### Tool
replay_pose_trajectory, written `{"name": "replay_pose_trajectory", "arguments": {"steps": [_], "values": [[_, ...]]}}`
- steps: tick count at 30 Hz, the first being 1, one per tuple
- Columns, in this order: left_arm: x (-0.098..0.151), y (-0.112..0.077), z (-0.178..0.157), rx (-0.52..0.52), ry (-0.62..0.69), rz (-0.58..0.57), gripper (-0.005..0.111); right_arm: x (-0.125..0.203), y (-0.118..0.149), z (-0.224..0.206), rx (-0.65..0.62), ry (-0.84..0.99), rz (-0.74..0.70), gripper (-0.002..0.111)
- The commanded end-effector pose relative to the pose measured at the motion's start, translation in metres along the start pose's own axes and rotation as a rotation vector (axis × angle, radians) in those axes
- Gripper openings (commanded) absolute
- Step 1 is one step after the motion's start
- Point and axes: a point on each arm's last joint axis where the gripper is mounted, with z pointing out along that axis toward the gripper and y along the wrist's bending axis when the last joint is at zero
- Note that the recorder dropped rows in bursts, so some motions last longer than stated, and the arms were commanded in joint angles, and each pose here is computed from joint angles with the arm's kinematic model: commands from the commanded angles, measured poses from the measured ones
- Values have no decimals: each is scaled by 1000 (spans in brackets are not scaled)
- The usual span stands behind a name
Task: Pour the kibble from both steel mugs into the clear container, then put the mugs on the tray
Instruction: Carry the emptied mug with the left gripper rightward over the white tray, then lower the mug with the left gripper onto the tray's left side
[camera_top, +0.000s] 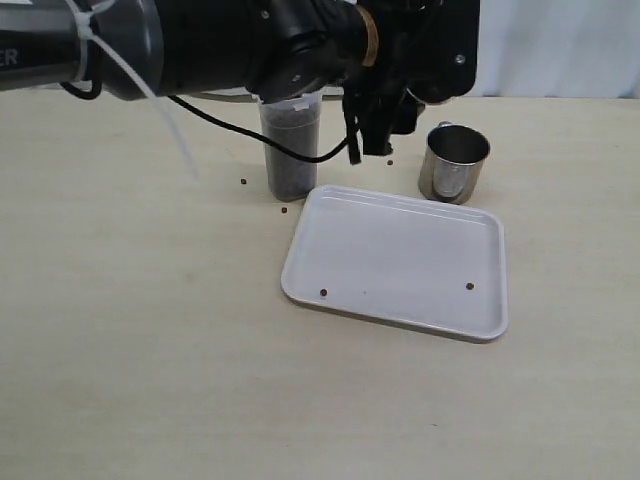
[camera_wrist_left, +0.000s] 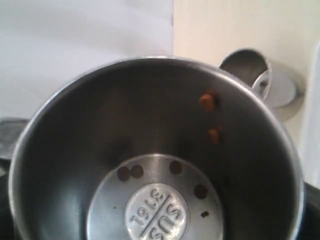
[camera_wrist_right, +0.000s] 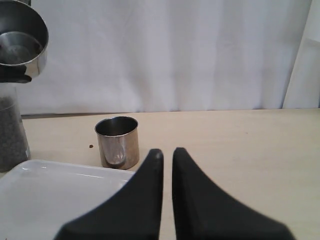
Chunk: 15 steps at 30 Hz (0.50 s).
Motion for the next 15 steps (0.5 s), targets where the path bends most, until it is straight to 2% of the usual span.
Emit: {"name": "replay_pose_trajectory", "arguments": {"steps": [1,4,6,10,12,14,15], "values": [[-9,-9,-7,130,2,-314,0,2,0,0,-4,3,0,5],[-11,-22,-8,261,-5,-407,0,2,0,0,-4,3,0,5],[-11,-30,-8,331,-65,-436,0,2,0,0,-4,3,0,5],[-2,-45,-9,480,-264,-584,0,2,0,0,-4,3,0,5],[9,-49,-9,519,-349,-662,0,2,0,0,-4,3,0,5],[28,-51,-9,521,-402,-762,0,2,0,0,-4,3,0,5],[38,-51,-9,512,-418,-778,0,2,0,0,-4,3,0,5]]}}
